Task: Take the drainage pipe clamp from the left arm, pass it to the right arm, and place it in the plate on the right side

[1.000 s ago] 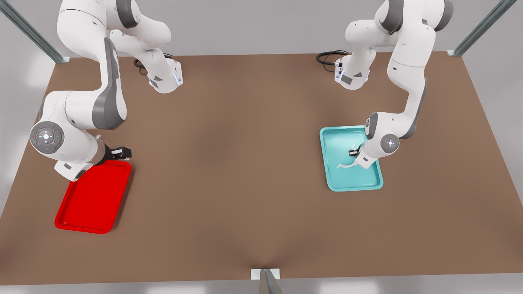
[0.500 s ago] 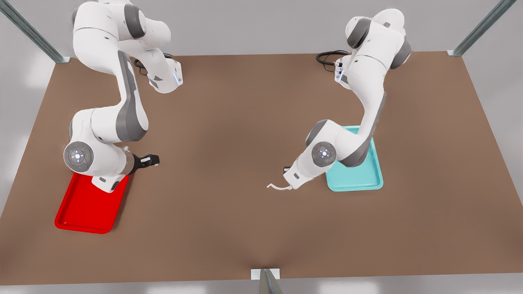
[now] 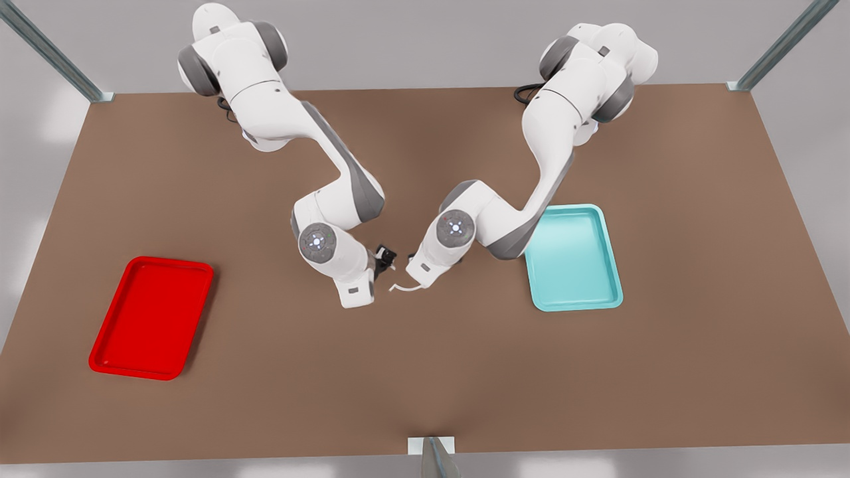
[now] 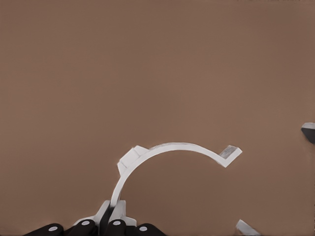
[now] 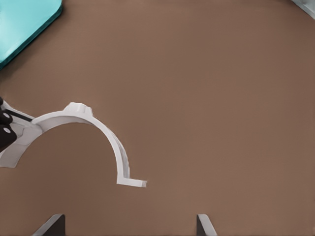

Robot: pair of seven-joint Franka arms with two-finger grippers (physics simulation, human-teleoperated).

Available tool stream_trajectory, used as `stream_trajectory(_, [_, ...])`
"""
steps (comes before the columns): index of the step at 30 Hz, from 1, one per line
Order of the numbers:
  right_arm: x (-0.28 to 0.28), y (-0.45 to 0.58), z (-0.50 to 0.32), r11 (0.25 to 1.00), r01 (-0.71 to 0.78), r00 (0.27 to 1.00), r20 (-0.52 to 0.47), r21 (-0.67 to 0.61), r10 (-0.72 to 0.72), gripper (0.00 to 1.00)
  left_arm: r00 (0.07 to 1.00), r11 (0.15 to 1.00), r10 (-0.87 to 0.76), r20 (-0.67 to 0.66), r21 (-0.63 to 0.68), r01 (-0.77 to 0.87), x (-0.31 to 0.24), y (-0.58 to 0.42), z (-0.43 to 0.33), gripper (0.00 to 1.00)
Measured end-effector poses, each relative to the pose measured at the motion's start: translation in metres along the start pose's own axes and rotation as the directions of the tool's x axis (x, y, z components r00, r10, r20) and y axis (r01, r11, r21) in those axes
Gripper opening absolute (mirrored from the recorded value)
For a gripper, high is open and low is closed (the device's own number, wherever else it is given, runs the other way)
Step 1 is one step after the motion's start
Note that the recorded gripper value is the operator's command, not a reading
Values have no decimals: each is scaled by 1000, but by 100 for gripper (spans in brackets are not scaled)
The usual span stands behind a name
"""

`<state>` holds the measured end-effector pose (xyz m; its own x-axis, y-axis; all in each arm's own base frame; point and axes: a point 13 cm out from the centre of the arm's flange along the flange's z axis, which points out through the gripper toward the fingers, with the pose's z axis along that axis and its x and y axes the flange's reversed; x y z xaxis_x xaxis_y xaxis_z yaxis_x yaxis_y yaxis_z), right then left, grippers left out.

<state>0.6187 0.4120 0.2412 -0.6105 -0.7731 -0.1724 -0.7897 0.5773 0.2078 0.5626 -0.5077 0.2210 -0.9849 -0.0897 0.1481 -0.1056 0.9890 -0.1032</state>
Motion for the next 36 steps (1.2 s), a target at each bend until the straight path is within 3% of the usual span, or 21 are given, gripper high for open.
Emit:
stream_trajectory(7, [-14,-16,22,989,96,982,172,-112,-76,100,1000,999,-31,-2,-13,31,-1,7,-5,21])
stream_trajectory(13, [-25,-4,28,958,261,941,253,-116,-226,100,1000,1000,10,-16,-29,-10,2,10,0,21])
stream_trajectory(22, [-32,16,54,886,453,865,288,-96,-411,100,997,997,72,-20,-39,-73,4,11,2,21])
stream_trajectory(36, [-35,32,87,791,609,769,285,-54,-572,100,989,988,148,-14,-35,-149,1,4,10,21])
